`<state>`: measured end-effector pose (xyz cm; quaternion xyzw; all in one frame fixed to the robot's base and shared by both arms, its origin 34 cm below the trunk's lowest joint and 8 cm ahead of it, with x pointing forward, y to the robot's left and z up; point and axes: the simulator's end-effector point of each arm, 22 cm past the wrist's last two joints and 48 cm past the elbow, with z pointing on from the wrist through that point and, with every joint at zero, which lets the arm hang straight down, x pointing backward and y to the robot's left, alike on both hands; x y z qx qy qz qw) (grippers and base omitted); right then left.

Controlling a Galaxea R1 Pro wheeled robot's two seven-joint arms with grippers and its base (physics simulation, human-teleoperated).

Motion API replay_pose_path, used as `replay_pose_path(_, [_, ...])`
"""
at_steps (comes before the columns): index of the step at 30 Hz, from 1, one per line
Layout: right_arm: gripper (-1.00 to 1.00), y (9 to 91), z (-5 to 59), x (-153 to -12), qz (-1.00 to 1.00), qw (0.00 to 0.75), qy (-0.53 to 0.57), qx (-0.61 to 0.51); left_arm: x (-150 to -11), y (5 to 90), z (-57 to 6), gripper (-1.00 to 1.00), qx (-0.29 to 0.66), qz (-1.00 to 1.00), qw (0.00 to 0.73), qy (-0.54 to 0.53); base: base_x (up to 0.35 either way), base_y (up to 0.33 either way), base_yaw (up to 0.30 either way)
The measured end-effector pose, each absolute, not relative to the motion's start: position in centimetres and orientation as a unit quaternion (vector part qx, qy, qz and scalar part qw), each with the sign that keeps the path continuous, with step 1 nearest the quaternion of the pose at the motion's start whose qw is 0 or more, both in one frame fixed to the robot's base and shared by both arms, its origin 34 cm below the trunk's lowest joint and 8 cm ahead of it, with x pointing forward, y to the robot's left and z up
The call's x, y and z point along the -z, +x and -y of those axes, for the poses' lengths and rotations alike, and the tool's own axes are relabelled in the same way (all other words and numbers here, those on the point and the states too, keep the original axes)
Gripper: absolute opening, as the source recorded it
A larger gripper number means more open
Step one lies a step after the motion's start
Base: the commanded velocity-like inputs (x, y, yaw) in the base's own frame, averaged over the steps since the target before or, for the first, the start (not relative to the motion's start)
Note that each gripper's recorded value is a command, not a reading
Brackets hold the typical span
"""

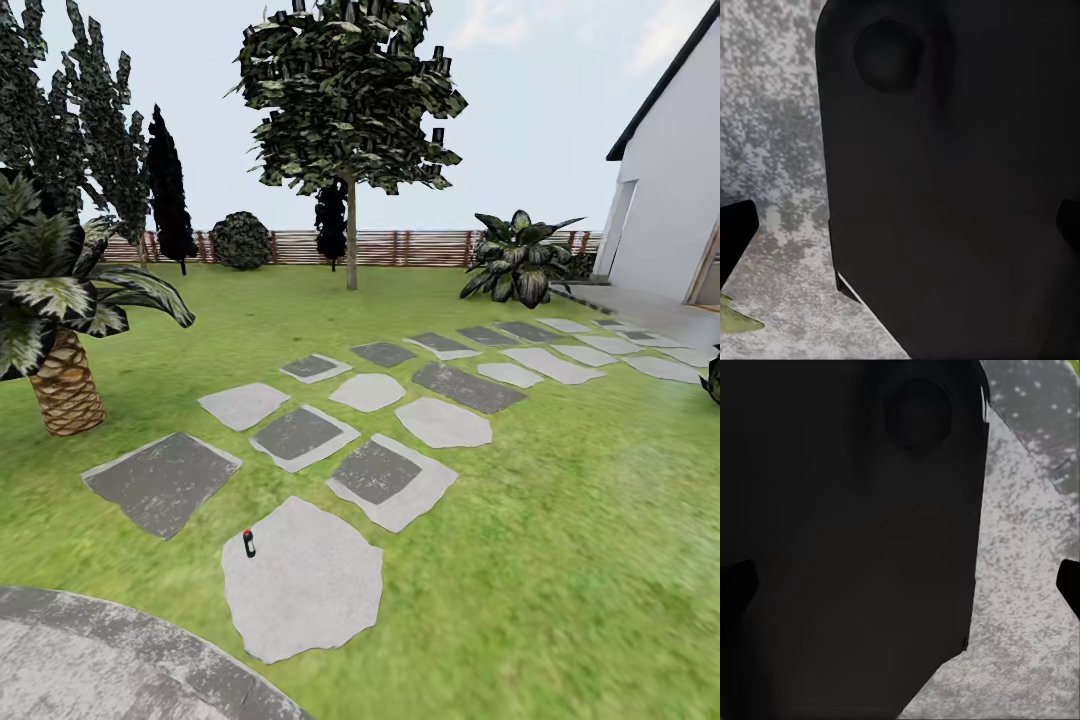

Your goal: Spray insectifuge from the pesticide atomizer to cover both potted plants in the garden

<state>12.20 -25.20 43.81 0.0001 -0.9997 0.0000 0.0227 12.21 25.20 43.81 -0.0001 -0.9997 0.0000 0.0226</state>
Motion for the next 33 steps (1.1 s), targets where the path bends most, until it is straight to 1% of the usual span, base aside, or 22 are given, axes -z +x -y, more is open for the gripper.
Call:
replay_pose_path(6, [1.0, 12.6, 25.8, -43.8, 1.0, 0.018, 0.007, -0.005, -43.8, 12.8, -25.1, 1.0, -0.002, 1.0, 0.018, -0.001, -0.001, -0.002, 0.001])
replay_pose_path(8, [1.0, 14.0, 25.1, -43.7, 1.0, 0.003, 0.007, -0.001, -43.8, 13.3, -25.1, 1.0, -0.002, 1.0, 0.012, 0.0, 0.0, 0.0, 0.0])
replay_pose_path(11, [1.0, 15.8, 25.9, -43.7, 1.0, -0.017, 0.004, -0.006, -43.7, 14.1, -25.3, 1.0, 0.0, 1.0, 0.003, 0.0, -0.011, -0.096, 0.0])
replay_pose_path(17, [1.0, 17.8, 27.1, -43.8, 0.999, -0.038, 0.003, -0.014, -43.8, 16.1, -26.4, 1.0, 0.007, 1.0, -0.017, 0.001, -0.108, -0.238, 0.0])
replay_pose_path(22, [1.0, 19.2, 29.3, -44.0, 0.998, -0.052, 0.005, -0.028, -43.9, 18.0, -28.5, 1.0, 0.02, 0.999, -0.035, 0.0, -0.159, -0.26, 0.0])
replay_pose_path(25, [1.0, 20.0, 30.5, -44.2, 0.997, -0.061, 0.006, -0.036, -44.1, 20.2, -29.9, 1.0, 0.029, 0.998, -0.058, -0.001, -0.152, -0.267, 0.0])
replay_pose_path(29, [1.0, 21.1, 30.6, -44.3, 0.997, -0.074, 0.008, -0.036, -44.6, 23.6, -31.5, 1.0, 0.039, 0.995, -0.092, -0.002, -0.067, -0.288, 0.0])
replay_pose_path(33, [1.0, 22.5, 30.4, -44.5, 0.995, -0.091, 0.009, -0.034, -45.1, 26.9, -31.4, 1.0, 0.038, 0.991, -0.126, -0.002, 0.003, -0.291, 0.0])
